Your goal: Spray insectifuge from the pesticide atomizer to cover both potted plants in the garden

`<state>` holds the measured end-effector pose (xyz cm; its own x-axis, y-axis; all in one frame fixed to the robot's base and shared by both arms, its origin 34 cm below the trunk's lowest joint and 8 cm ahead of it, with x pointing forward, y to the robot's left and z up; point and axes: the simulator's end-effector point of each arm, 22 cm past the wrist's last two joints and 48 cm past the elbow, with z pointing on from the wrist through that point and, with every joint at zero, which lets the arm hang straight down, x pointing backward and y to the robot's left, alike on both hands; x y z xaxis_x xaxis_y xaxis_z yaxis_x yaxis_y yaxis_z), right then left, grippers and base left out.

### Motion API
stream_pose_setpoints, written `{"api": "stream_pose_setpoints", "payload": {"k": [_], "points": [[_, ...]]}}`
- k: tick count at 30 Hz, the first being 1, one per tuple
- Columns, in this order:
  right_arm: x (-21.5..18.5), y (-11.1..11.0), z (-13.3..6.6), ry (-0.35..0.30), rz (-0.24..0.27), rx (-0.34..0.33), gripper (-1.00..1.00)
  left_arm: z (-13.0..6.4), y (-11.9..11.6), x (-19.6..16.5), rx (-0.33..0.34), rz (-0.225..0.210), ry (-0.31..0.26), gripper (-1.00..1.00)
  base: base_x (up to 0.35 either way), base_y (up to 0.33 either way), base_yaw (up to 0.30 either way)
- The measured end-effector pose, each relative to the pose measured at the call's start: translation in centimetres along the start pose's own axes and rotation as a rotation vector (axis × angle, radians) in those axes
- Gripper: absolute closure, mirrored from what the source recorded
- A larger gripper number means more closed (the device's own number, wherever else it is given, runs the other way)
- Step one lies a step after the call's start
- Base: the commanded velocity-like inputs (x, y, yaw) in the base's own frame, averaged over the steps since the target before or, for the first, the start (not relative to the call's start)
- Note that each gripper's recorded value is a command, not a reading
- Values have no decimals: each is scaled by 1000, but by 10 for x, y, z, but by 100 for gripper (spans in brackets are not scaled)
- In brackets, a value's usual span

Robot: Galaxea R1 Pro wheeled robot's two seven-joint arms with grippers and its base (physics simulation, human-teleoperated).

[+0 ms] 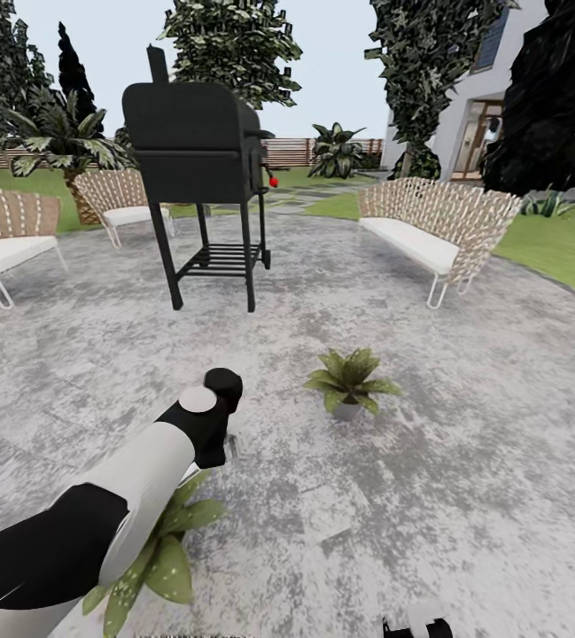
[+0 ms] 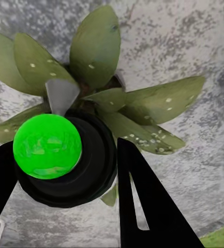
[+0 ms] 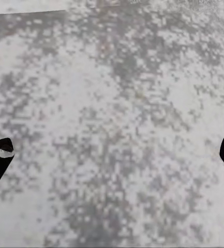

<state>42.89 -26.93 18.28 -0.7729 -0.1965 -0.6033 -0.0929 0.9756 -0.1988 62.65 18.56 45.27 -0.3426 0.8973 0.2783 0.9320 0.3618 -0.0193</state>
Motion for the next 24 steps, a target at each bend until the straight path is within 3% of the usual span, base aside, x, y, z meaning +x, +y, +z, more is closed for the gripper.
{"api": "stream_pose_setpoints", "payload": {"k": [12,15,17,19,20,24], "points": [[0,0,0,1,0,0,-100,3,-2,1,7,-4,1,100,4,-300,279],[1,0,0,2,-1,0,-100,10,-9,0,31,-40,-7,100,228,-172,279],[1,0,0,2,-1,0,-100,11,-14,-4,53,-89,-27,100,272,-44,279],[1,0,0,3,-1,0,-100,7,-24,-21,121,-187,-109,100,104,-8,279],[1,0,0,3,-1,0,-100,0,-26,-30,137,-210,-156,100,36,-3,279],[1,0,0,3,0,0,-100,-23,-58,-81,243,-226,-420,100,9,-1,279]]}}
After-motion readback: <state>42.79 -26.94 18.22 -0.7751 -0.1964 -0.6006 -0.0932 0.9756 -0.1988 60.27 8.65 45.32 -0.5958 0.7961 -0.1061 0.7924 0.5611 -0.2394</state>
